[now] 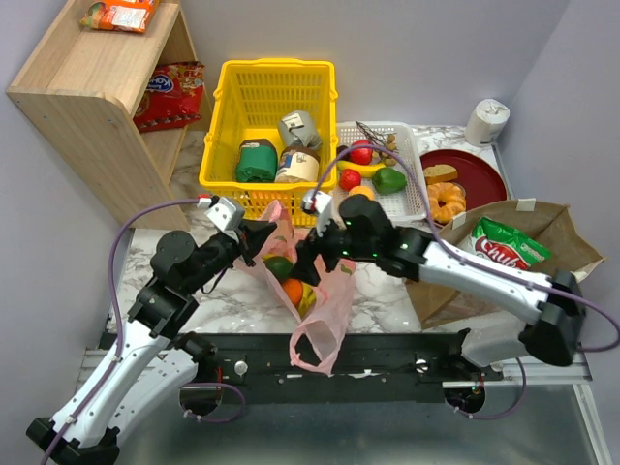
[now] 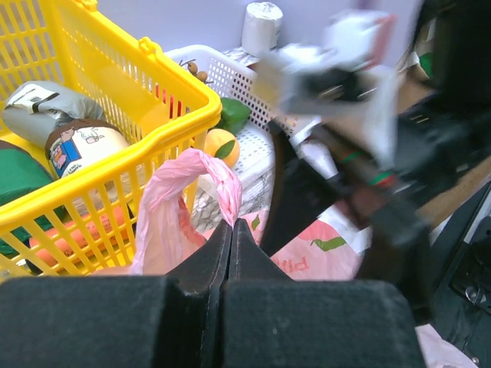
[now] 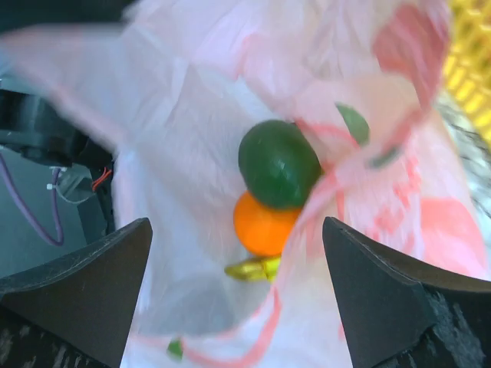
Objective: Place the mixed food into the grocery bags and tie them
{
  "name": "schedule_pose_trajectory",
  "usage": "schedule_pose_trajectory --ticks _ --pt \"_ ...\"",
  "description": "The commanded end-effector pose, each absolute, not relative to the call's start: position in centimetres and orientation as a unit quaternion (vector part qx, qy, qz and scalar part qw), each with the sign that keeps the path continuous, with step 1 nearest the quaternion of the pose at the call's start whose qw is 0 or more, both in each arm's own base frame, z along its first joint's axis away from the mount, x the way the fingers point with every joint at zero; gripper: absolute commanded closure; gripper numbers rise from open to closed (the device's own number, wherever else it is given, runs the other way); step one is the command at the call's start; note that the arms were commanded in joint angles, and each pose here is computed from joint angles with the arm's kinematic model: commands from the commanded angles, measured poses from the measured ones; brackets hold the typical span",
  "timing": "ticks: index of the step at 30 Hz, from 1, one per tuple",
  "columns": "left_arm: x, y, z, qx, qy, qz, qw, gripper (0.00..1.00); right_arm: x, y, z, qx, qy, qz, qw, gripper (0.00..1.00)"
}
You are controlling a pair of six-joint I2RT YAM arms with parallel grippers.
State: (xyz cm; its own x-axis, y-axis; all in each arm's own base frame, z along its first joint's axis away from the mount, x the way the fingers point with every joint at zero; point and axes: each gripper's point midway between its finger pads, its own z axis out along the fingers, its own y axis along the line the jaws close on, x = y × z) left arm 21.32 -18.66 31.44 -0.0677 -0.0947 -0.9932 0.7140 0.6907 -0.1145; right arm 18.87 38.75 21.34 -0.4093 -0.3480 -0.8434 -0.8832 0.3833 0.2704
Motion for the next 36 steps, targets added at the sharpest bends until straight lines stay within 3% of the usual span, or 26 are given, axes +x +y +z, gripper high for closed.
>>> schedule_pose_trajectory --ticks 1,4,13,27,36 --pt "22.0 -18.2 31.5 0.218 0.662 -0.301 0.650 1.00 17.6 34.9 24.1 -0.411 0.723 0.362 0.421 0.00" --pt "23.2 -17.7 30.6 0.197 0.688 -0.280 0.640 1.00 15.3 33.6 25.9 -0.426 0.704 0.367 0.434 0.04" --pt "23.9 -17.5 29.8 0.187 0.702 -0.269 0.633 1.00 4.9 35.0 24.5 -0.508 0.675 0.423 0.329 0.12" --pt "24.1 -17.3 29.3 0.181 0.710 -0.260 0.628 1.00 -1.8 37.9 19.6 -0.597 0.662 0.376 0.251 0.17" --pt "23.9 -16.9 29.8 0.180 0.705 -0.257 0.636 1.00 -2.6 38.8 16.9 -0.632 0.662 0.345 0.209 0.17"
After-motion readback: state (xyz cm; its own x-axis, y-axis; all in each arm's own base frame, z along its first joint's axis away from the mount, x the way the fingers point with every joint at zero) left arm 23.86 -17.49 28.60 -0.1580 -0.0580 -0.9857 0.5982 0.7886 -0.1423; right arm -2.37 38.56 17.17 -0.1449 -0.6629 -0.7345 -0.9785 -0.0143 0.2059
